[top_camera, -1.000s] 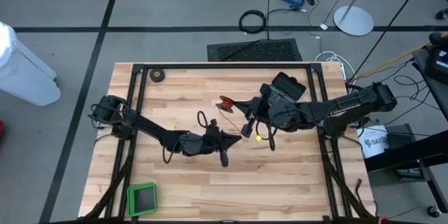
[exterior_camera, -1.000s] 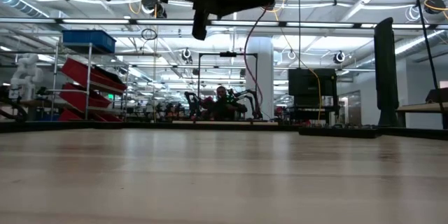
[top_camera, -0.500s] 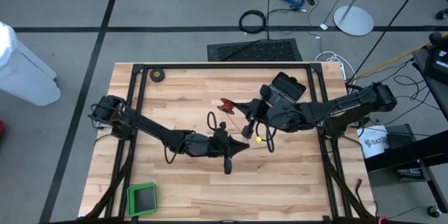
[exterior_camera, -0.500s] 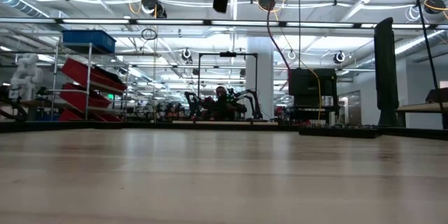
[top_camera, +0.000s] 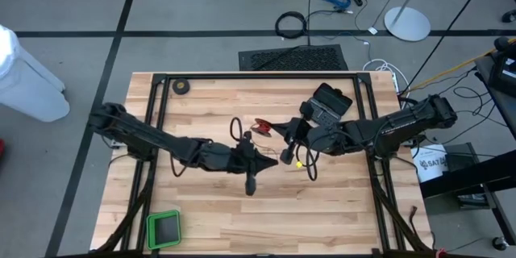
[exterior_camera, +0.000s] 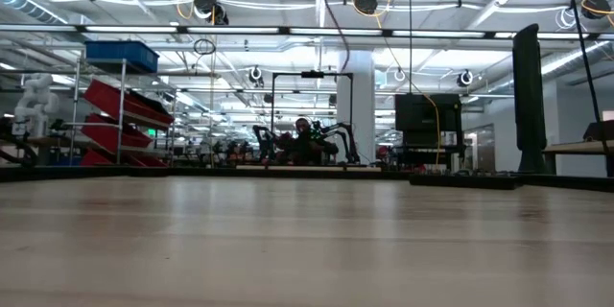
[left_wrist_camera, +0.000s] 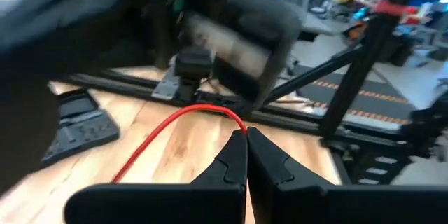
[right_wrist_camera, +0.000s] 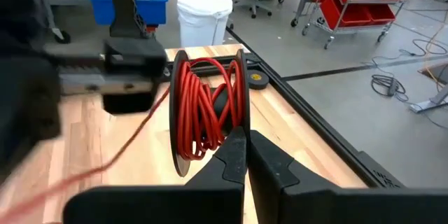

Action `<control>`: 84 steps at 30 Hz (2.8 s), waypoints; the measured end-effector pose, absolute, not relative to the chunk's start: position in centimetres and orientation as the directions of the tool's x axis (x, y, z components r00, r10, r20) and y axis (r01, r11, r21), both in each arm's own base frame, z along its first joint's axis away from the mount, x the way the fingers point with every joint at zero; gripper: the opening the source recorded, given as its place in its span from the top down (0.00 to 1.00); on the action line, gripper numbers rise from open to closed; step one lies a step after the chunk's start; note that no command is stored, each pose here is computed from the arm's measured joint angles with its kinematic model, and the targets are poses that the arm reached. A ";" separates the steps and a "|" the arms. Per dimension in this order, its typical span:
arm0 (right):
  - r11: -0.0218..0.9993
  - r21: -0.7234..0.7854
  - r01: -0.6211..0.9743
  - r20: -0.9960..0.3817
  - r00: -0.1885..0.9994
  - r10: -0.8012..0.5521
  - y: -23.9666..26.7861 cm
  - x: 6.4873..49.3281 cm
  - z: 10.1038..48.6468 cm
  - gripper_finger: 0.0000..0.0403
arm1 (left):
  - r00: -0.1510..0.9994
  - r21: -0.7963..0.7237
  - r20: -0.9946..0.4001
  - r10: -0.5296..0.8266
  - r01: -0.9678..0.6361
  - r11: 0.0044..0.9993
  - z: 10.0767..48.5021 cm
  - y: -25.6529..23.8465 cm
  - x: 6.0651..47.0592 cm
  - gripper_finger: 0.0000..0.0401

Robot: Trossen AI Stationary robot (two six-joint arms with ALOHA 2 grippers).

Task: Coil cords
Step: Coil the red wire into the spool

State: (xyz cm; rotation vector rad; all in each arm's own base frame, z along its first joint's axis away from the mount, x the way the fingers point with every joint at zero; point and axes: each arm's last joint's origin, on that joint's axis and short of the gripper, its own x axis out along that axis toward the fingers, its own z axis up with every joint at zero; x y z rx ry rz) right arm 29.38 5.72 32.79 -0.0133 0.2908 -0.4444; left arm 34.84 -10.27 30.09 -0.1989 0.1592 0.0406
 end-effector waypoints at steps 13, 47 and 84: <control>0.903 -0.065 0.424 -0.283 0.860 -0.424 5.8 29.3 32.7 1.00 | 0.989 -0.239 -0.103 -0.105 0.077 0.968 31.9 -10.5 33.9 1.00; 0.910 -0.090 0.404 -0.299 0.861 -0.412 6.1 29.1 32.6 1.00 | 0.895 -0.153 -0.446 -0.010 -0.066 0.986 30.6 -16.5 26.5 0.65; 0.951 -0.044 0.306 -0.312 0.900 -0.304 6.8 27.1 33.9 1.00 | 0.842 -0.028 -0.255 0.475 -0.498 0.867 22.4 -13.3 30.3 0.65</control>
